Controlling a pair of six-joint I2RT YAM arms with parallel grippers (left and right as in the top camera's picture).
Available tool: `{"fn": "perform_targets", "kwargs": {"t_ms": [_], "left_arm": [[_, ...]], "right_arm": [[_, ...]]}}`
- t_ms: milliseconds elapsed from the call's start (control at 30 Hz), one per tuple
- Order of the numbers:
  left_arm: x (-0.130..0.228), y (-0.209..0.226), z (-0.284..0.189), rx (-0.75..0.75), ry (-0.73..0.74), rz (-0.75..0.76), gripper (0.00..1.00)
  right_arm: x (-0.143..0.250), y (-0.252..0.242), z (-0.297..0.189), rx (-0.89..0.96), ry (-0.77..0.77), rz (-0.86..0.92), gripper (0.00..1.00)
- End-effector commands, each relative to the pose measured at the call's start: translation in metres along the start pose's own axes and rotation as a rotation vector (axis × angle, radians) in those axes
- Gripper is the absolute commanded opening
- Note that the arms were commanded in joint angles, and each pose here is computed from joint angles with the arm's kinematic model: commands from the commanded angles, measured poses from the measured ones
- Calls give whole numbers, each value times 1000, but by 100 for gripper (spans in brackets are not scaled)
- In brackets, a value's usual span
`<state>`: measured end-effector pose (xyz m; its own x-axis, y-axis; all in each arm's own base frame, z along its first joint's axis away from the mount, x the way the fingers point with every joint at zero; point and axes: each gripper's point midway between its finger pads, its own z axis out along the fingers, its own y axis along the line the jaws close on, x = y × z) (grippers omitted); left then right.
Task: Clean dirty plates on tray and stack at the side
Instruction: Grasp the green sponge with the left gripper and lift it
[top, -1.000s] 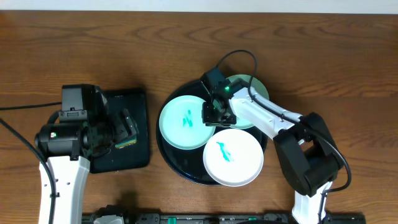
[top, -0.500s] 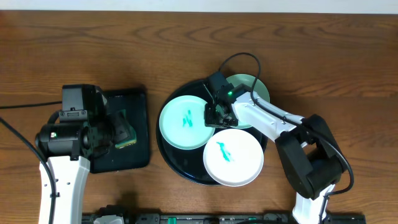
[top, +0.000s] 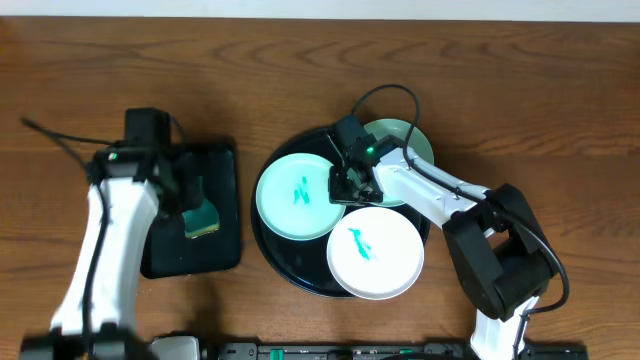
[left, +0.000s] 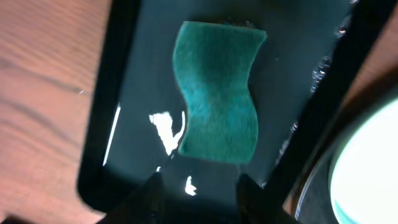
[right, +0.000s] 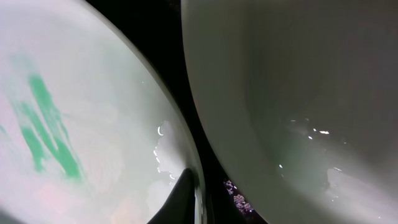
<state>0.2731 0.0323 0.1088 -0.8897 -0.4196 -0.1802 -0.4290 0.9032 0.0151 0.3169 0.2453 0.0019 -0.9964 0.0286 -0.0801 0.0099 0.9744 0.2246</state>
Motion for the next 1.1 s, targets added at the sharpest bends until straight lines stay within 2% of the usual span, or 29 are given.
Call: {"fn": "perform_targets", "kwargs": {"t_ms": [0, 267, 467, 667, 733, 800, 1067], "left_arm": [[-3, -10, 29, 11, 86, -19, 36], [1, -13, 80, -34, 200, -15, 36], [-4, -16, 100, -37, 204, -14, 36], [-18, -21, 102, -17, 148, -18, 22], [-18, -22, 102, -16, 147, -18, 25], [-17, -21, 102, -17, 148, -18, 35], [-17, -21, 102, -17, 149, -17, 35]], "right_arm": [[14, -16, 16, 66, 36, -23, 3], [17, -17, 16, 71, 49, -29, 2], [20, -19, 16, 80, 62, -27, 2], [21, -20, 15, 84, 68, -26, 1], [21, -21, 15, 85, 69, -26, 1], [21, -20, 15, 85, 68, -26, 1], [21, -21, 15, 84, 69, -44, 1]]}}
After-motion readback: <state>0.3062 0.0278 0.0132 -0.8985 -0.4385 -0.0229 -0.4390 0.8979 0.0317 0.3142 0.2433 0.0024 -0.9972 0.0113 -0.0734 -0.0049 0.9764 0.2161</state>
